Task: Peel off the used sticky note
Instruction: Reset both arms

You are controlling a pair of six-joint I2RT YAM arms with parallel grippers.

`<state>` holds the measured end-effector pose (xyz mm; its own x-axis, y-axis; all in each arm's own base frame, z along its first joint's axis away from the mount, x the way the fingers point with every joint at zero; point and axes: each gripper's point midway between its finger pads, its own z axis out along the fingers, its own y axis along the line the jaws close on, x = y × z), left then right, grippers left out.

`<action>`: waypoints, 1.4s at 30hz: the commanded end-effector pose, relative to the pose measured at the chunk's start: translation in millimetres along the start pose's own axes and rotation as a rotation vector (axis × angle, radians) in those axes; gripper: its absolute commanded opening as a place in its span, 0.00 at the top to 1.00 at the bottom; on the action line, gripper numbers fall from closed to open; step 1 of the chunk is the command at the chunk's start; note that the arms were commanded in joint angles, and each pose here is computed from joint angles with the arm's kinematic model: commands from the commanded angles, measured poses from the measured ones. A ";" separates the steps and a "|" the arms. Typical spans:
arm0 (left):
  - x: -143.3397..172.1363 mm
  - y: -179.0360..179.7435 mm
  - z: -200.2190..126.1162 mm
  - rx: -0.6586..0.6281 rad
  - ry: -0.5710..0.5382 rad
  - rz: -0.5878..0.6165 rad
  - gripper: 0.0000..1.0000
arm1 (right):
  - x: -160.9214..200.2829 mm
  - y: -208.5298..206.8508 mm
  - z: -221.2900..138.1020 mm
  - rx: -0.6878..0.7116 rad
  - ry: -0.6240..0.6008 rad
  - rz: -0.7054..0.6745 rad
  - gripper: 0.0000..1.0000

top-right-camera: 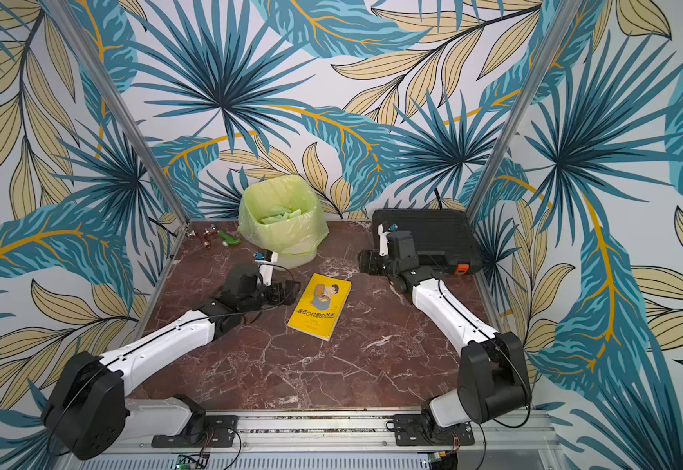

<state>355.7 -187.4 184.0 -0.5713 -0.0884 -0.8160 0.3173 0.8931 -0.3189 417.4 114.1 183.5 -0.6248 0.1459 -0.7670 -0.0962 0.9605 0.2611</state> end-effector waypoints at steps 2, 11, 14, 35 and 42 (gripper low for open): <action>-6.8 56.8 -20.4 -0.215 -0.067 0.177 0.00 | -10.7 -55.3 -32.5 0.196 -0.204 -0.003 0.01; 4.4 141.6 -34.2 -0.413 -0.186 0.283 0.00 | 36.0 -116.5 -13.3 0.373 -0.213 -0.168 0.01; 10.5 147.0 -27.3 -0.386 -0.229 0.314 0.00 | 43.4 -120.7 -1.0 0.373 -0.239 -0.201 0.00; 14.8 181.2 -10.4 -0.489 -0.312 0.310 0.00 | 50.2 -138.7 -4.2 0.389 -0.388 -0.181 0.00; 14.1 197.7 -13.8 -0.570 -0.297 0.252 0.00 | 49.6 -139.1 -4.3 0.391 -0.391 -0.182 0.00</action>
<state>398.9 -15.8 119.1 -0.2532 0.1280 -0.9589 -0.0330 0.9895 0.1408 396.3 -13.3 107.8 -0.3101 -0.0351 -0.9501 0.1649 0.9822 -0.0902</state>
